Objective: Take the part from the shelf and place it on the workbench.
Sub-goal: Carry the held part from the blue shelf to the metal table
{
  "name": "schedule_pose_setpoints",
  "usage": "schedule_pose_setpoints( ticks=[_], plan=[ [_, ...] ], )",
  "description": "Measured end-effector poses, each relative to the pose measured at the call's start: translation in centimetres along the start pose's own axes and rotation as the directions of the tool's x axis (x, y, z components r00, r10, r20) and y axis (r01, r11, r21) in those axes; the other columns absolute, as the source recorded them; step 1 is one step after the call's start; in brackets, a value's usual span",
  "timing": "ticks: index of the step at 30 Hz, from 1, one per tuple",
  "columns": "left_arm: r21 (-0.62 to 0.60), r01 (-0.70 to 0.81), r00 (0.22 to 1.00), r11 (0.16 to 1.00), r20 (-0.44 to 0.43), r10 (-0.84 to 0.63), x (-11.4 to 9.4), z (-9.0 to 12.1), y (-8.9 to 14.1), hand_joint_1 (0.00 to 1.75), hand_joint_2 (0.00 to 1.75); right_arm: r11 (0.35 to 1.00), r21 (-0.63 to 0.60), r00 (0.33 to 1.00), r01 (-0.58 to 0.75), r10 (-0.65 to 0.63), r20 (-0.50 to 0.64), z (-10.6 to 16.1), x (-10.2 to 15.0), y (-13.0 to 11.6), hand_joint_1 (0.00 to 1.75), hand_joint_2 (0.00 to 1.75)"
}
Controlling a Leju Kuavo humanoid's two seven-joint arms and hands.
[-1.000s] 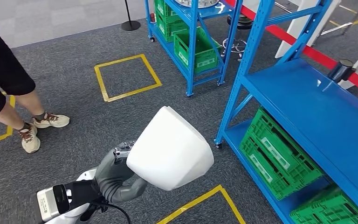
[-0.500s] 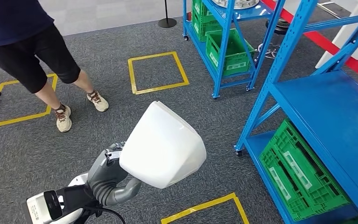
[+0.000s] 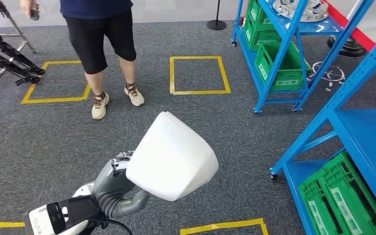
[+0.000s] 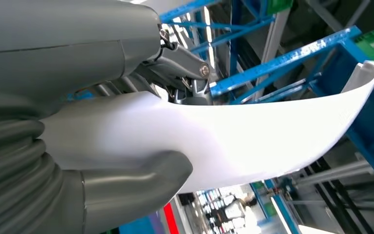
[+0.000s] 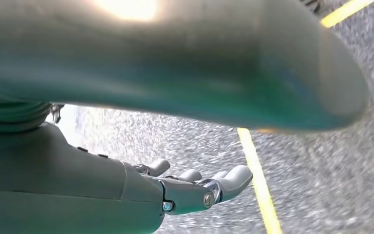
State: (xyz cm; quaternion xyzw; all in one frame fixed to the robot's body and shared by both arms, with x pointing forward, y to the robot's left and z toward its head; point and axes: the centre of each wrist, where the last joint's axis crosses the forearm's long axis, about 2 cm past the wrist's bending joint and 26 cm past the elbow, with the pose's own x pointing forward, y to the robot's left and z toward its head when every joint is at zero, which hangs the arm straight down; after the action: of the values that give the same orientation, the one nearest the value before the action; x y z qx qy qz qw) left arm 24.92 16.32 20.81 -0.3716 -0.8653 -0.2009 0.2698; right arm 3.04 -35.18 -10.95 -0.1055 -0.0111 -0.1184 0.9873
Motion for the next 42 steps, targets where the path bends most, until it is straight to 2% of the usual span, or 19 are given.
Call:
schedule_pose_setpoints(
  ticks=[18,24,28,42],
  plan=[
    [0.052,0.011,1.000,0.999,0.013,-0.012,0.4,1.0,0.2,1.75,1.75,0.997,0.004,0.997,-0.079,0.078,0.016,-0.1,0.7,-1.5,0.00,0.00],
    [0.060,0.045,0.999,0.997,0.015,-0.046,0.6,0.9,0.2,1.75,1.75,0.996,0.019,0.994,-0.091,0.090,0.062,-0.1,1.0,-1.6,0.00,0.00],
    [0.069,0.044,0.999,0.997,0.009,-0.045,0.6,1.0,0.2,1.75,1.75,0.995,0.017,0.994,-0.096,0.095,0.063,-0.2,0.5,-1.9,0.00,0.00],
    [0.048,0.059,0.998,0.997,-0.008,-0.059,0.7,1.8,0.2,1.75,1.75,0.995,0.030,0.991,-0.098,0.094,0.097,-0.2,0.6,-2.0,0.00,0.00]
  ],
)
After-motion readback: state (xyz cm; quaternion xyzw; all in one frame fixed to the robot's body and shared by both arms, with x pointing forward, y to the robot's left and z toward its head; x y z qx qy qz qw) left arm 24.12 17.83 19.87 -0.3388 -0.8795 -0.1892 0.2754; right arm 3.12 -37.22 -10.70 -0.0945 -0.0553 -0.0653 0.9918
